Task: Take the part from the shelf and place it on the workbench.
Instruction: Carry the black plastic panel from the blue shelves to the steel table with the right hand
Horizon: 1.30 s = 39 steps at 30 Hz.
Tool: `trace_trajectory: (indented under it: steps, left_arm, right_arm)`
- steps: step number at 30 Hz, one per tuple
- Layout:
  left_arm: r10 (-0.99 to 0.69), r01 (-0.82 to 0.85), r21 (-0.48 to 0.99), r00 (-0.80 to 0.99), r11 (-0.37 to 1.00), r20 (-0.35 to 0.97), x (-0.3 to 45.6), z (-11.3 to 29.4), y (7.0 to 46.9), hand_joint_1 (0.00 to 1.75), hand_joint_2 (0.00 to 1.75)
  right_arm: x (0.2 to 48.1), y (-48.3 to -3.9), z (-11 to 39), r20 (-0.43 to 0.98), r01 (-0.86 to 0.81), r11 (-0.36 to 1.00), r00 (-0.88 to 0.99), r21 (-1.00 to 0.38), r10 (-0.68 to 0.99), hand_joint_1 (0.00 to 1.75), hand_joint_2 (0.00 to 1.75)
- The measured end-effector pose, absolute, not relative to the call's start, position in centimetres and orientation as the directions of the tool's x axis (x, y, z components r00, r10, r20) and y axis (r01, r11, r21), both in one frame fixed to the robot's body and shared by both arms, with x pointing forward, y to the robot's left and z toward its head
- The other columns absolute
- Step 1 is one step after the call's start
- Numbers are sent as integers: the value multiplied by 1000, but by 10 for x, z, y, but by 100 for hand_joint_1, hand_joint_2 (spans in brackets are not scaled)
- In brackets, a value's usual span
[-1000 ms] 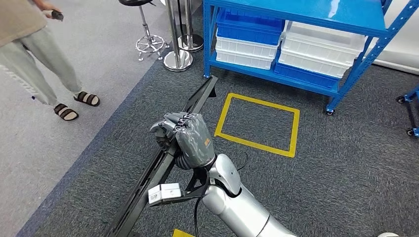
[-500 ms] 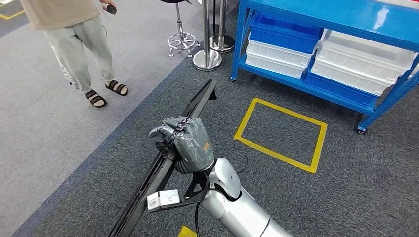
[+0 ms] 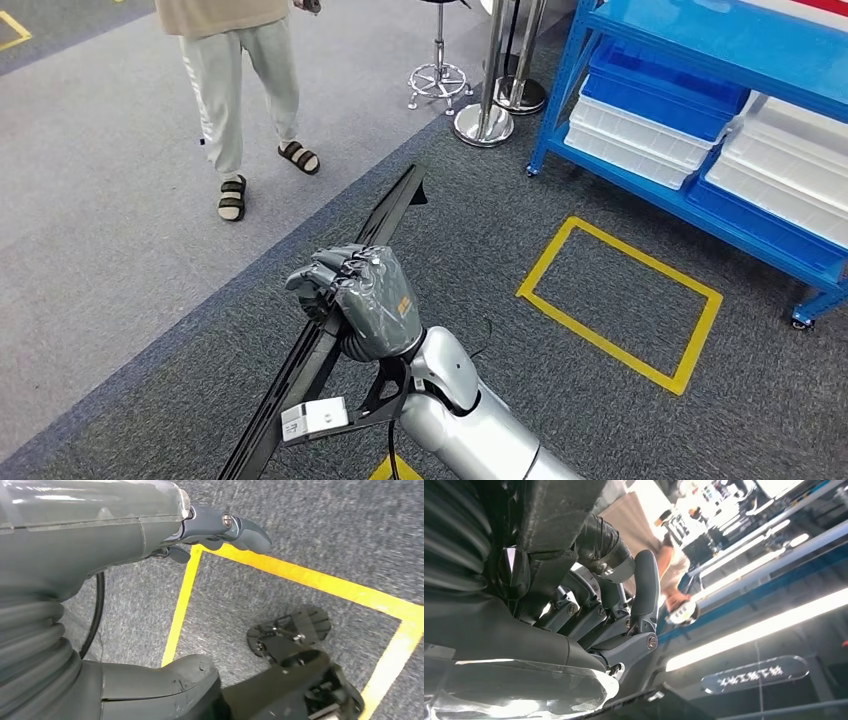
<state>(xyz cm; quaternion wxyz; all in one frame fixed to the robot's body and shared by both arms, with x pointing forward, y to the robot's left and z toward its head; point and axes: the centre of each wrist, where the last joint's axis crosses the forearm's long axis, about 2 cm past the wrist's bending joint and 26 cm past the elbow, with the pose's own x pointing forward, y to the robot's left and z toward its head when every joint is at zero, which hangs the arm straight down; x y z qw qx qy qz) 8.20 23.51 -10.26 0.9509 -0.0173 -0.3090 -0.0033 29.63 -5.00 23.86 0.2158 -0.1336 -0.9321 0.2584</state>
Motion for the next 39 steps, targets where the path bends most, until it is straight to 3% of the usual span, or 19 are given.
trace_trajectory:
  steps: [23, 39]
  left_arm:
    - [-1, 25, -32, 803, 999, 596, 84, -102, 234, 0, 175]
    - [69, -57, -39, 768, 998, 637, 87, -101, 228, 0, 175]
  right_arm:
    - [293, -49, 233, 338, 134, 827, -868, -547, 364, 175, 175]
    - [287, -41, 220, 334, 98, 811, -878, -576, 344, 175, 175]
